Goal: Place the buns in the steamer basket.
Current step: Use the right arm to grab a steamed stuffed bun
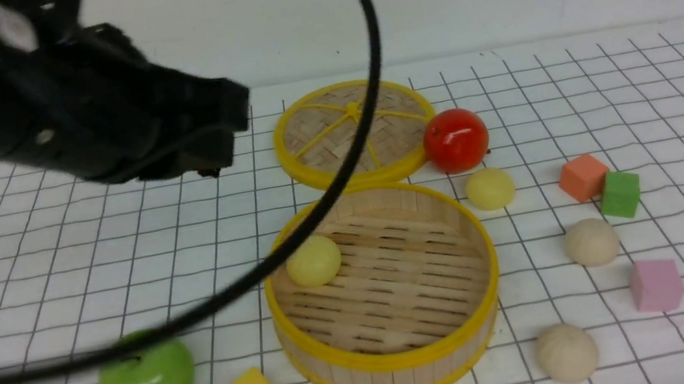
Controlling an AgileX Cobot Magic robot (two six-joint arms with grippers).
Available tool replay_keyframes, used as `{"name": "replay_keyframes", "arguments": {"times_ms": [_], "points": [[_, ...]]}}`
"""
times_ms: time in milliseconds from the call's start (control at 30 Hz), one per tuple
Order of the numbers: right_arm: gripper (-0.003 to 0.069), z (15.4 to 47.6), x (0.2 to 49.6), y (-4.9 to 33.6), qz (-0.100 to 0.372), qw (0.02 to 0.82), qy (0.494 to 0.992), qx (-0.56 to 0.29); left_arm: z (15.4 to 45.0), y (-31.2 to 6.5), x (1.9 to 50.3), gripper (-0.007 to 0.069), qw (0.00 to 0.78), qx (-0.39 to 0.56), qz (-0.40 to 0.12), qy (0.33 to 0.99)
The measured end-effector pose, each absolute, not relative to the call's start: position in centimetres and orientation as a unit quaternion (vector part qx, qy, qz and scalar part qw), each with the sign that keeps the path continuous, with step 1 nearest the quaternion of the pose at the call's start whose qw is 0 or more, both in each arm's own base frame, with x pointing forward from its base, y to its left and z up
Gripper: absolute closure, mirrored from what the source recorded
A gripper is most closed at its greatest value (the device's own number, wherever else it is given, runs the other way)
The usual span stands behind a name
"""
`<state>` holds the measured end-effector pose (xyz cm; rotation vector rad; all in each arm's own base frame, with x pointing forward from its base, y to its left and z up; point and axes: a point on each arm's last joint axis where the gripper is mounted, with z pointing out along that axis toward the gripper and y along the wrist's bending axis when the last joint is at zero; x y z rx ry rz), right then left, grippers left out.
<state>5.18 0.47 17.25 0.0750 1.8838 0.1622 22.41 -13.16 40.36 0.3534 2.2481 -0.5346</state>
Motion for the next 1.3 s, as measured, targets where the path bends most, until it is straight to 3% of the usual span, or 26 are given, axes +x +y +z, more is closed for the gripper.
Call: {"name": "replay_keyframes", "arguments": {"times_ms": [133,333,433,533,700,733,833,933,1000,1133,1300], "points": [[0.0420,17.2,5.2,0.5,0.070,0.585,0.808,0.032,38.3,-10.0,16.4,0.0638,0.454,0.122,-0.242,0.849],[0.0420,17.5,5.3,0.5,0.077,0.597,0.798,0.040,32.4,-5.6,9.0,0.0638,0.569,0.085,-0.278,0.769],[0.0420,18.0,5.5,0.7,0.151,0.616,0.766,0.105,29.4,-4.2,6.8,0.0638,0.608,0.071,-0.291,0.735],[0.0420,19.1,5.6,0.8,0.266,0.624,0.704,0.209,27.0,-3.2,5.2,0.0638,0.639,0.065,-0.301,0.704],[0.0425,20.6,5.5,0.9,0.321,0.622,0.672,0.243,25.3,-2.8,4.4,0.0638,0.652,0.062,-0.307,0.691],[0.0438,22.4,5.2,1.2,0.332,0.618,0.675,0.227,24.8,-2.8,4.3,0.0638,0.651,0.062,-0.307,0.691],[0.0487,27.6,5.3,2.0,0.295,0.587,0.740,0.144,24.3,-2.8,4.4,0.0638,0.647,0.062,-0.305,0.695],[0.0550,31.4,7.7,2.8,0.211,0.479,0.850,0.050,23.8,-2.8,4.4,0.0638,0.640,0.064,-0.303,0.703],[0.0580,33.0,9.8,3.0,0.166,0.408,0.898,0.013,23.7,-2.9,4.4,0.0638,0.636,0.065,-0.303,0.707],[0.0601,32.5,15.2,4.3,0.127,0.260,0.956,-0.038,23.6,-2.9,4.4,0.0638,0.631,0.067,-0.302,0.712],[0.0599,30.1,19.6,7.8,0.128,0.182,0.970,-0.094,23.6,-2.9,4.4,0.0638,0.630,0.067,-0.302,0.712]]}}
